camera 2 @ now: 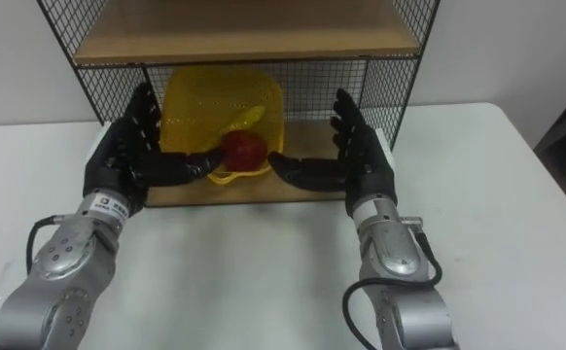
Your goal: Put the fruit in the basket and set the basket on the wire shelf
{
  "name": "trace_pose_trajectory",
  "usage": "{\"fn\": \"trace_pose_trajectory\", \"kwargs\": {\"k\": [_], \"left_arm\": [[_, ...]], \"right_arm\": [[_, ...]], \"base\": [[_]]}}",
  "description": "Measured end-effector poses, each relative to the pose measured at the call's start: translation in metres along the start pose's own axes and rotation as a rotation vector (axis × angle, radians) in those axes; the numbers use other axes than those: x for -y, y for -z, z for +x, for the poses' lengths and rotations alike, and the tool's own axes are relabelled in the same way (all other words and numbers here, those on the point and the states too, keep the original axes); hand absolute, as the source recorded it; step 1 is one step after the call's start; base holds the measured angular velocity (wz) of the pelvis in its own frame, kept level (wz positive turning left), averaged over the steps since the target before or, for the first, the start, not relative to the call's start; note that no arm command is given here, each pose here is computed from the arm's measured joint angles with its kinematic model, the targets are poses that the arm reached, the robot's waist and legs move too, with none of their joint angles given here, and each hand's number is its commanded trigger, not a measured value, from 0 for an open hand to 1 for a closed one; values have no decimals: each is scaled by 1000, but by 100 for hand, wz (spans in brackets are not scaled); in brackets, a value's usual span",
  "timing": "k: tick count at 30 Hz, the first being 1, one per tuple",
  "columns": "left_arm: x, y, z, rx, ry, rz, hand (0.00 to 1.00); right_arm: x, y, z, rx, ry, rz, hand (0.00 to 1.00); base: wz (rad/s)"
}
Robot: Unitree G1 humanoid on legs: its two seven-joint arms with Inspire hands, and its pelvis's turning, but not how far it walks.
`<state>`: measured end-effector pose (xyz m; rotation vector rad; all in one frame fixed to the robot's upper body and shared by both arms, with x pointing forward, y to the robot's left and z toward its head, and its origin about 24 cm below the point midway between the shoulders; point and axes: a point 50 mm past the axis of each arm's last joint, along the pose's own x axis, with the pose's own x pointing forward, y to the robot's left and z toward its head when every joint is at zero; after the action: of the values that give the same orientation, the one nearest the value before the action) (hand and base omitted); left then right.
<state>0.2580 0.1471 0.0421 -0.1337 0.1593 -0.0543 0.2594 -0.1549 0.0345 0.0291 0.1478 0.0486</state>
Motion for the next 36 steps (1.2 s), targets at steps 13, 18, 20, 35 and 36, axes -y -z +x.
{"fn": "trace_pose_trajectory", "kwargs": {"k": [13, 18, 20, 35, 36], "left_arm": [[-3, 5, -34, 17, 109, 108, 0], [1, 15, -44, -5, 176, 107, 0], [1, 16, -47, -3, 196, 93, 0], [-15, 20, -76, 83, 187, 22, 0], [-18, 21, -78, 84, 178, 24, 0]], "right_arm": [[-2, -16, -28, 103, -61, -48, 0], [-7, -16, -31, 112, -136, -42, 0], [-7, -15, -33, 114, -153, -44, 0], [18, -7, -67, 185, -111, -9, 0], [19, -5, -69, 178, -103, -9, 0]], "base": [[0], [2], [0], [0], [-5]]}}
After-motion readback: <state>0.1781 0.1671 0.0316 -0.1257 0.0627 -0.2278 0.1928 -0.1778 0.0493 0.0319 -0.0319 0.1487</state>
